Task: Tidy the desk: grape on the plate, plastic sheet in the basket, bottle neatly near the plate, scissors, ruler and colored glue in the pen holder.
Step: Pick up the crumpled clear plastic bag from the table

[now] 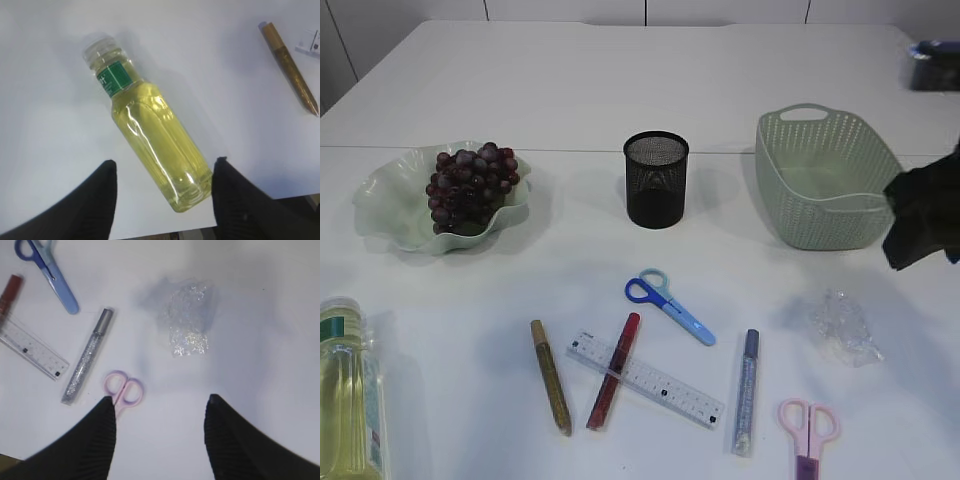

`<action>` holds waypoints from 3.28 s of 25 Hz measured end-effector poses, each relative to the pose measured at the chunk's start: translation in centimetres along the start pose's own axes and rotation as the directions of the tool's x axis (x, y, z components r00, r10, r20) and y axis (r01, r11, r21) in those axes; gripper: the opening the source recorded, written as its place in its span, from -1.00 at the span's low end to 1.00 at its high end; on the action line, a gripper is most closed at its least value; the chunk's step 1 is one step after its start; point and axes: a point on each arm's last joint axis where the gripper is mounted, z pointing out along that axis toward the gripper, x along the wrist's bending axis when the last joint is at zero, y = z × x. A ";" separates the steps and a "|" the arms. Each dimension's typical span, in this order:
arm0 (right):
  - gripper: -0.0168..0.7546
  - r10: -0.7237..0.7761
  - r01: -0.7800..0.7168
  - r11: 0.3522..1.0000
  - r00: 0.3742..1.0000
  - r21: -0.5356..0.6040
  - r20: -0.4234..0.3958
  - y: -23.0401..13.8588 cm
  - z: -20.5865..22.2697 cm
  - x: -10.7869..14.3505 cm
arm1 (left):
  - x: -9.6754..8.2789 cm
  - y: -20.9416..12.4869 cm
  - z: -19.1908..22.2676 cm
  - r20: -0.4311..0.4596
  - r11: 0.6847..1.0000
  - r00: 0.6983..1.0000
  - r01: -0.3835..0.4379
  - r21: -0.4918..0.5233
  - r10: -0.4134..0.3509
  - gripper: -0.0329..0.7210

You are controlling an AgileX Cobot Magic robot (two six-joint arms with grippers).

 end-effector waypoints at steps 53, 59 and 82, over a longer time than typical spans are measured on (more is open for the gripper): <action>-0.42 -0.070 0.050 0.985 0.991 0.164 0.117 3.6 18.0 -1.1 | 0.1 -1.2 -2.1 0.012 0.999 1.000 0.002 -0.049 -0.001 0.24; -0.52 -0.067 0.047 0.985 0.991 0.167 0.117 3.6 17.9 -1.1 | 0.1 -1.2 -2.1 0.014 0.999 1.000 0.003 -0.049 -0.002 0.24; -0.54 -0.065 0.067 0.997 0.997 -0.044 0.041 6.4 6.2 0.6 | 0.0 -1.0 -2.1 0.016 0.998 1.000 0.002 -0.068 -0.001 0.24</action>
